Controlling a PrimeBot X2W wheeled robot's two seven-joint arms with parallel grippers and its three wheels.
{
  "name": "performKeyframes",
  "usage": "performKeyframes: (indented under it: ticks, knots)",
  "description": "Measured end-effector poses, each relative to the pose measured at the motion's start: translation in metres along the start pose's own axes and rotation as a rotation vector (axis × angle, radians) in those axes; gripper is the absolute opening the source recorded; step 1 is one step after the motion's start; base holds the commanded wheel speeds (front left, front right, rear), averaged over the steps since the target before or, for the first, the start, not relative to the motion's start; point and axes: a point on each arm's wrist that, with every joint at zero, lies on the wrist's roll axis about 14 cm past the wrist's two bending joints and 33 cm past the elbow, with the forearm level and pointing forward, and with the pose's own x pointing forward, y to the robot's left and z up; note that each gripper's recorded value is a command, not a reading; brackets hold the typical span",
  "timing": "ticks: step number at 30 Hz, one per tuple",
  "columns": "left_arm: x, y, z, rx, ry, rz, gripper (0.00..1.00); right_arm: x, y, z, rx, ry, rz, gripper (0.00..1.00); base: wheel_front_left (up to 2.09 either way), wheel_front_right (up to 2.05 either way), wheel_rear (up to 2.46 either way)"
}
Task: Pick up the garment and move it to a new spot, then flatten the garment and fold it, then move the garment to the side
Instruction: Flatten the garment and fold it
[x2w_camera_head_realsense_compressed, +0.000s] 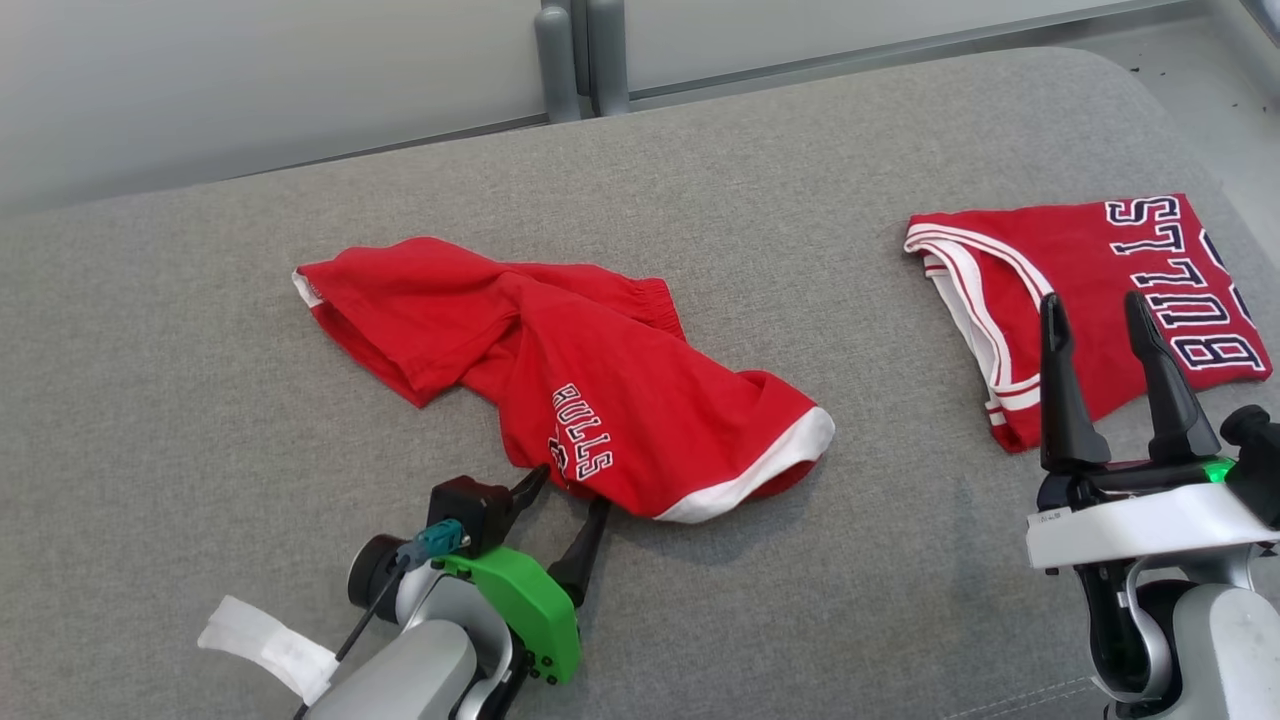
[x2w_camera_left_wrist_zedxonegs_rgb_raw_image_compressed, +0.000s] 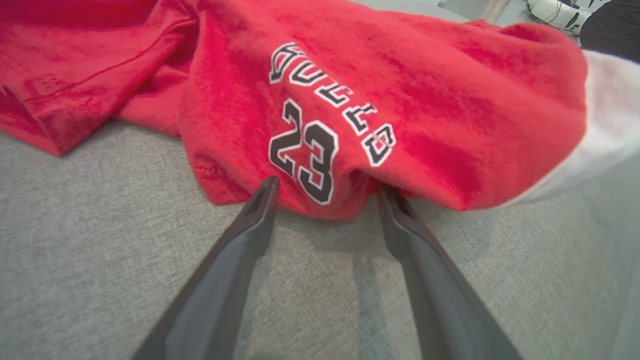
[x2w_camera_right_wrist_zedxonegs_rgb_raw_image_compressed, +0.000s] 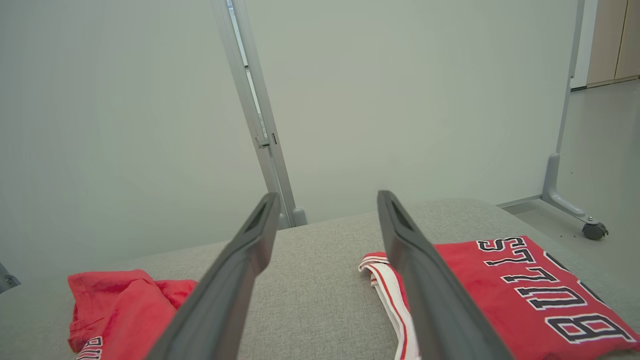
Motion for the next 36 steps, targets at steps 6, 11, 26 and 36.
performKeyframes:
  ticks: [6, 11, 26, 36]
  knots:
    - [0.010, 0.004, -0.001, -0.011, 0.011, -0.001, 0.00, 0.000, -0.006, -0.001, -0.007, 0.004, -0.016, 1.00, 0.00, 0.00, 0.00]
    - [0.006, 0.022, 0.008, 0.030, -0.011, 0.035, 0.00, 0.003, -0.004, -0.005, 0.003, 0.004, -0.011, 1.00, 0.00, 0.00, 0.00]
    - [-0.055, 0.119, 0.058, 0.343, -0.023, 0.299, 0.00, 0.015, 0.026, -0.029, 0.059, 0.046, 0.069, 1.00, 0.00, 0.00, 0.00]
    - [-0.061, 0.130, 0.057, 0.298, -0.006, 0.364, 0.00, 0.013, 0.025, -0.043, 0.063, 0.088, 0.064, 1.00, 0.00, 0.00, 0.00]
